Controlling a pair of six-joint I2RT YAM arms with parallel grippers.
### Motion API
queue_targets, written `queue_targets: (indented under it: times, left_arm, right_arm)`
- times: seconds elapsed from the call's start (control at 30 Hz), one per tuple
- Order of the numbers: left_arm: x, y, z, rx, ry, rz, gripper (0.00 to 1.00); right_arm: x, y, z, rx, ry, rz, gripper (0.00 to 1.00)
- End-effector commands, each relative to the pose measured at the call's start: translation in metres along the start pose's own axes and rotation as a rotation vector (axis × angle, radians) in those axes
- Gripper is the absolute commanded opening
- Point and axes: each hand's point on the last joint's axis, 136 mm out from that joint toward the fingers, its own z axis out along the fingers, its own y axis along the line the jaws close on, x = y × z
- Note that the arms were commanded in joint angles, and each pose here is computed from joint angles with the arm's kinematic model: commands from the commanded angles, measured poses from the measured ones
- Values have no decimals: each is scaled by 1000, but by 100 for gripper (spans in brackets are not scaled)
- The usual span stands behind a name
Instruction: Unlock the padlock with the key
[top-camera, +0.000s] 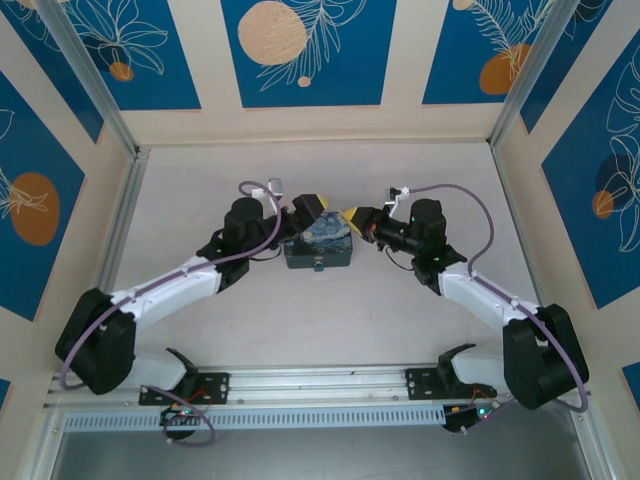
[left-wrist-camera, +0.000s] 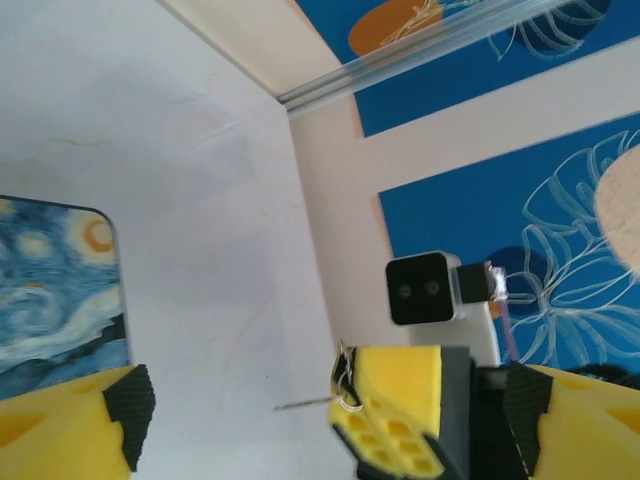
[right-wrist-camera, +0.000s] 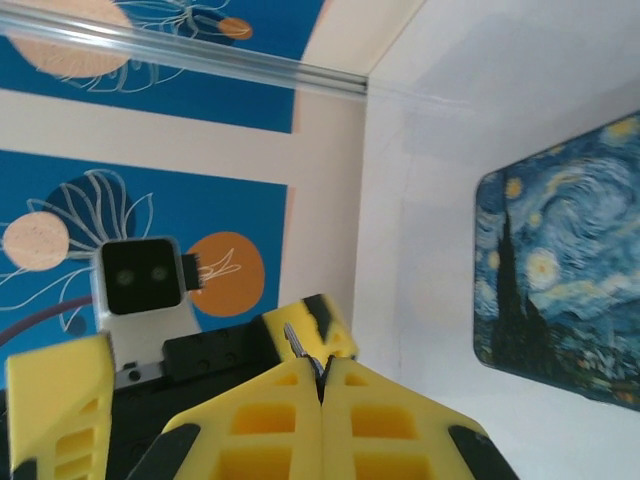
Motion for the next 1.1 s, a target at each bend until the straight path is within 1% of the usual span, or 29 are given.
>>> queue_targets:
  times: [0.0,0.13,0.27,0.37,0.5,0.6,0.8,0.97,1.07]
  left_arm:
    - [15,28,-12,-115,61,103,94]
    - [39,47,-14,-141,174,176,95]
    - [67,75,-15,-181,295,250,96]
    - [83,98,-14,-208,346,288,95]
    - [99,126,-9,-229,371,308,91]
    - [113,140,-2,-241,406,347,89]
    - [130,150,17,-251,444,464,86]
    - [139,164,29,-289,421,507,84]
    - [140,168,33,-307,408,516,80]
  right_arm:
    - [5,-19,-3,146,-19,38,0]
    - [16,-22,-1,243,-7,35,0]
    - [26,-20,3,325,-2,16,0]
    - [29,-18,5,369,-13,1,0]
    - [24,-8,5,395,-37,-21,0]
    - [17,2,5,408,-62,-46,0]
    - [8,29,3,389,-81,-85,0]
    - [7,44,5,361,-69,-84,0]
    - [8,50,8,340,-62,-82,0]
